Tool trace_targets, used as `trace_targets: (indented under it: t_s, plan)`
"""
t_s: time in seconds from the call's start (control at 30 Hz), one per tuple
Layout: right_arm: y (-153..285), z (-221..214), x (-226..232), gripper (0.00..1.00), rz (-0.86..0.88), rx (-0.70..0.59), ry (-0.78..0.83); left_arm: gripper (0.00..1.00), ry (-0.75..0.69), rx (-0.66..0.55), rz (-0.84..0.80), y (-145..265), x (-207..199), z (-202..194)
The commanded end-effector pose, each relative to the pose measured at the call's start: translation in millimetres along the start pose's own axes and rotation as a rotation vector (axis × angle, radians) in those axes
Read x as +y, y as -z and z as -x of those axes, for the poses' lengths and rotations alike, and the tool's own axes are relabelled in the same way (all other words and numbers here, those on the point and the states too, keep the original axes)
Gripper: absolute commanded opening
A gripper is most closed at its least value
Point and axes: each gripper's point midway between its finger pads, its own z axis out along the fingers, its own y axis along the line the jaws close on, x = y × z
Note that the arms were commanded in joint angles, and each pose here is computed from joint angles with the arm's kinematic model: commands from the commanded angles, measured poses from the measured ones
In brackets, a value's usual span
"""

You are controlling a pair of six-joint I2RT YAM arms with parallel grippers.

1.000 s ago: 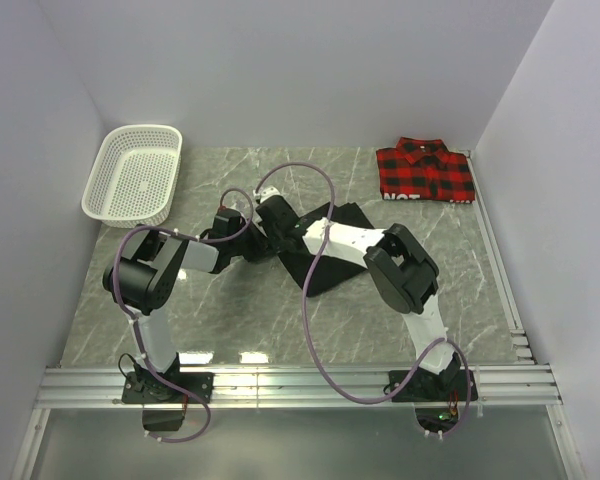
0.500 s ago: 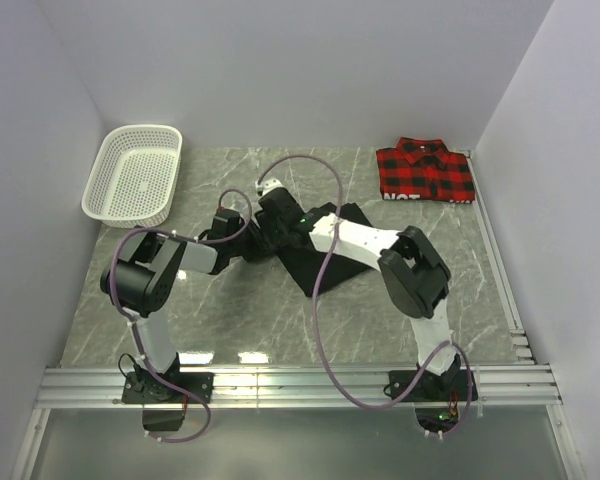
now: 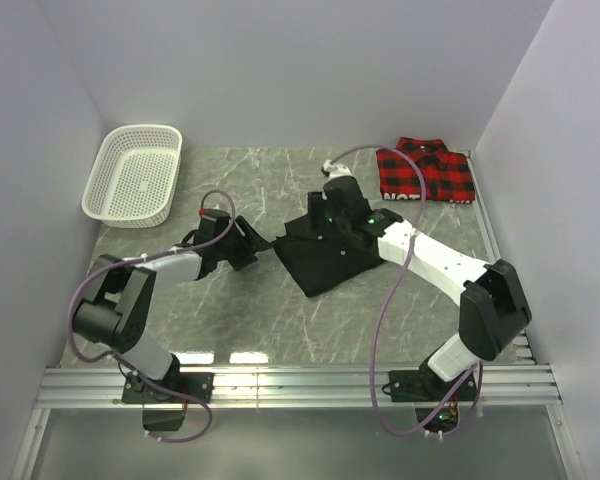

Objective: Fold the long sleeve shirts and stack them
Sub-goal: Fold the shirt

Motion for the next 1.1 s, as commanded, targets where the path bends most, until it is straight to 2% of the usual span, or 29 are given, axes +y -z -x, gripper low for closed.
trace_targets:
  t_s: [0.0,0.13,0.2,0.33,0.53,0.77,0.93,1.07]
  plan:
    - [13,-17,27,0.57,0.187,0.044,-0.111,0.64,-0.046,-0.066,0.012,20,-16,18]
    - [15,-36,40,0.56,0.316,0.094,-0.208,0.48,-0.110,-0.091,-0.094,30,-76,32]
    - [16,-41,51,0.53,0.399,0.118,-0.261,0.43,-0.133,-0.079,-0.143,26,-102,35]
    - [5,-67,50,0.50,0.460,0.193,-0.375,0.26,-0.154,-0.019,-0.166,6,-122,23]
    - [-14,-123,40,0.48,0.467,0.380,-0.492,0.14,-0.118,0.063,-0.147,-31,-101,-3]
    - [-13,-176,20,0.47,0.391,0.534,-0.540,0.02,-0.066,0.077,-0.013,-60,-40,-21]
    - [-6,-198,8,0.47,0.357,0.591,-0.570,0.01,-0.031,0.071,0.080,-70,-4,-20]
    - [-2,-203,3,0.47,0.358,0.604,-0.583,0.00,-0.016,0.057,0.114,-69,10,-14]
